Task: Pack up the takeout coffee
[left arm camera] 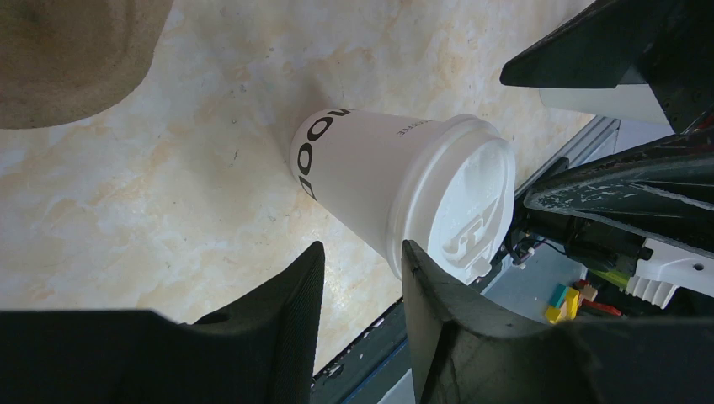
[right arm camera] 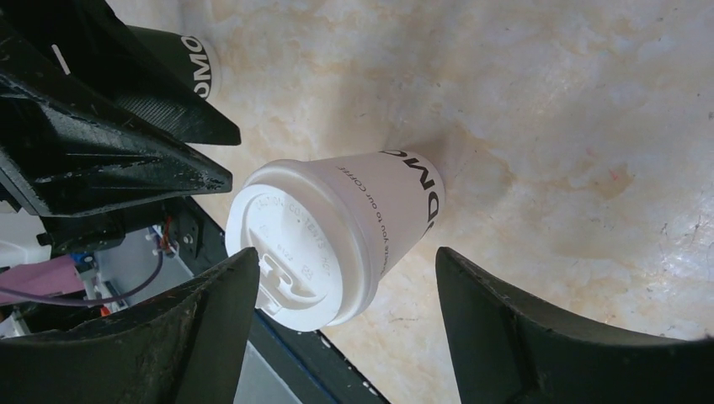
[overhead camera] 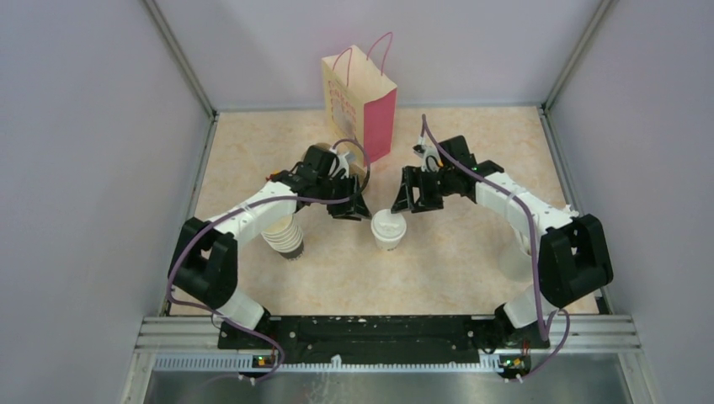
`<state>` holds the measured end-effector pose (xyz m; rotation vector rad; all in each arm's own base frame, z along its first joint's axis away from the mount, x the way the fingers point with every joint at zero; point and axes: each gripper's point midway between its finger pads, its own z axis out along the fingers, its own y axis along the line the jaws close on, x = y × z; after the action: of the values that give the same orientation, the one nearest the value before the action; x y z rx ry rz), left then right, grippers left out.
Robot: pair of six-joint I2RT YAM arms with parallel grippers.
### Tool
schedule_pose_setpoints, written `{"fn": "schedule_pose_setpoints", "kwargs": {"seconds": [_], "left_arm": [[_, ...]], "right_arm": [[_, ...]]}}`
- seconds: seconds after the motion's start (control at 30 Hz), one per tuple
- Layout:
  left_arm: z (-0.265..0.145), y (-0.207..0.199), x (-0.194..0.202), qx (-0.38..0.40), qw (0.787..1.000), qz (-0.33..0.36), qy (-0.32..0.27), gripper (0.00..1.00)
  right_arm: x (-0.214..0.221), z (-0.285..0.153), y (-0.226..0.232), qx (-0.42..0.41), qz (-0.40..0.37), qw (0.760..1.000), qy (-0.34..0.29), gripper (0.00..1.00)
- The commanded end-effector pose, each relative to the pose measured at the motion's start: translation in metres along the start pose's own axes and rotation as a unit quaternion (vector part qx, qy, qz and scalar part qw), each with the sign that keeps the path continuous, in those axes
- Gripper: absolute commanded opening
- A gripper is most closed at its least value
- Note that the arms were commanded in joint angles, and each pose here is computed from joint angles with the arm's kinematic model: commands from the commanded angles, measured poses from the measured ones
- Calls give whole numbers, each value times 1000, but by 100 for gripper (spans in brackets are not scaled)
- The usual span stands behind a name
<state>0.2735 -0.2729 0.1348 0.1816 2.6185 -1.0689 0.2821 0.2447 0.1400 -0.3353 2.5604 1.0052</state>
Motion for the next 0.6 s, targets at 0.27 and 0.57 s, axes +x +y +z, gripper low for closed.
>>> {"fn": "schedule_pose_setpoints", "kwargs": {"seconds": [0.27, 0.57], "left_arm": [[8, -4, -1, 35, 999, 12, -13, 44], [8, -5, 11, 51, 999, -4, -3, 46]], "right_arm": [[4, 4, -7, -2, -14, 1000, 0, 73], [21, 10, -16, -3, -5, 1000, 5, 72]]}}
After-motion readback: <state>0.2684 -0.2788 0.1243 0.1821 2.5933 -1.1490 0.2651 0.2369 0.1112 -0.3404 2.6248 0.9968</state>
